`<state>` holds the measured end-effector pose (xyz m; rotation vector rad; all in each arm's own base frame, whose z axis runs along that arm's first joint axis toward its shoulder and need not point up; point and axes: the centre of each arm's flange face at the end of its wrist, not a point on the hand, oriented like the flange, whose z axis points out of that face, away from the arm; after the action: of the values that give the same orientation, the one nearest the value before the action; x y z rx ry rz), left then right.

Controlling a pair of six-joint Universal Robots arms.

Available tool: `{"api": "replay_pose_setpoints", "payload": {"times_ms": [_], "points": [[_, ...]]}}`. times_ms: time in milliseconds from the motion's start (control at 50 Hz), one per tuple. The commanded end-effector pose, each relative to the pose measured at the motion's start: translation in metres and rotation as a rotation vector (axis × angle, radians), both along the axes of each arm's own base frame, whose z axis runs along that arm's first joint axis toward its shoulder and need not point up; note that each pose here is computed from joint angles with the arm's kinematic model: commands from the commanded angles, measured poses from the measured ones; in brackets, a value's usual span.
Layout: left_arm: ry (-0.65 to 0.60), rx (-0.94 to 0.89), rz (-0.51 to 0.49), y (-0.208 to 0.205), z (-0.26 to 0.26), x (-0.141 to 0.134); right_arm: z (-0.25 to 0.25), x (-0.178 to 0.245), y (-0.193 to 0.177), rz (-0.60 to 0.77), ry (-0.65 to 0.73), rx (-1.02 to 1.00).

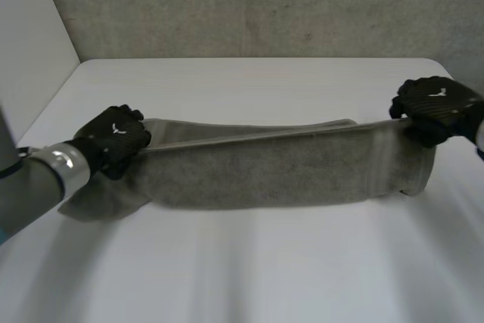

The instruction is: Fold the towel.

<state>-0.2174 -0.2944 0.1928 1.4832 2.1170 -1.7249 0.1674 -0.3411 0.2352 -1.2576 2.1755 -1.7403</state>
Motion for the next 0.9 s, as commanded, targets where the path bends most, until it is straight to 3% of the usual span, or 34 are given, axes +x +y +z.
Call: {"api": "replay_pose_setpoints", "payload": {"times_ms": [20,180,400,720,900], "points": [[0.003,-0.043,-0.022,-0.061,-0.023,-0.018,-0.032,0.024,-0.042,0.024,0.048,-0.031],[0.018,-0.118,-0.077,-0.093,-0.037,-0.045,-0.055,0.043,-0.067,0.023,0.052,-0.133],[0.058,-0.310,-0.102,-0.123,-0.055,-0.061,-0.083,0.043,-0.085,-0.058,0.084,-0.161],[0.047,-0.288,-0.095,-0.122,-0.083,-0.060,-0.107,0.044,-0.101,-0.070,0.082,-0.210],[0.062,-0.388,-0.030,-0.125,-0.057,-0.055,-0.098,0.040,-0.107,-0.145,0.075,-0.274]]}}
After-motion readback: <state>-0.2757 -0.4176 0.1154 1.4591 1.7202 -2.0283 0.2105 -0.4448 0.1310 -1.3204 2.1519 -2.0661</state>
